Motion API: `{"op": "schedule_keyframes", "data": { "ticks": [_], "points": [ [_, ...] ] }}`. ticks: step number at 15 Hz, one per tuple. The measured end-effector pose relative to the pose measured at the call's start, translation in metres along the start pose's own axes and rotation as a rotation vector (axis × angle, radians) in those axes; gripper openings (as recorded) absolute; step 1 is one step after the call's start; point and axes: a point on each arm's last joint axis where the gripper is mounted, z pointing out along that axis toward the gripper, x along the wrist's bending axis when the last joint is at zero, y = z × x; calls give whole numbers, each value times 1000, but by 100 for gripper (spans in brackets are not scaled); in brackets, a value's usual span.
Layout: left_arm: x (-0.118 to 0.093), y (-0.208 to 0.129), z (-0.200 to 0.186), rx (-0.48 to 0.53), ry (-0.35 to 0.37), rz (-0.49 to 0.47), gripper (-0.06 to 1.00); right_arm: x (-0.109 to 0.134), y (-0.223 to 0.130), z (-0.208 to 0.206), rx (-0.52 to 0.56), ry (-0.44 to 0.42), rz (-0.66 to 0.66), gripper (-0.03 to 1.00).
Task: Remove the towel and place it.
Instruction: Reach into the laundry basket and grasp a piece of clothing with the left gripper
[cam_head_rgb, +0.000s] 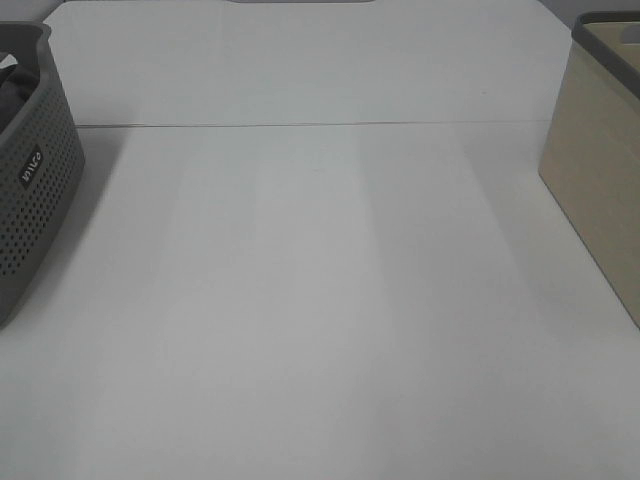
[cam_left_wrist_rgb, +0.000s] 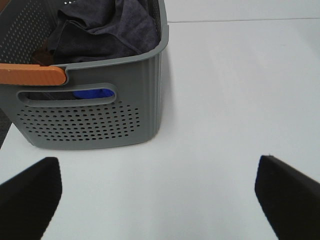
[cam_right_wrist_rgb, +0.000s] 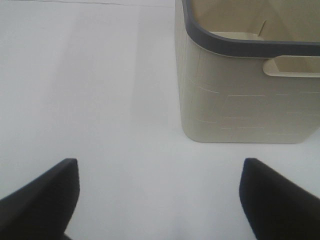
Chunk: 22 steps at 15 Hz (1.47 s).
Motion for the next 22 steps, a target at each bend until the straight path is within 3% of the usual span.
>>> {"op": "schedule_keyframes", "data": {
  "ticks": [22],
  "points": [
    [1,0,0,0,-1,6,99,0,0,0,0,0,0,85]
  ]
}}
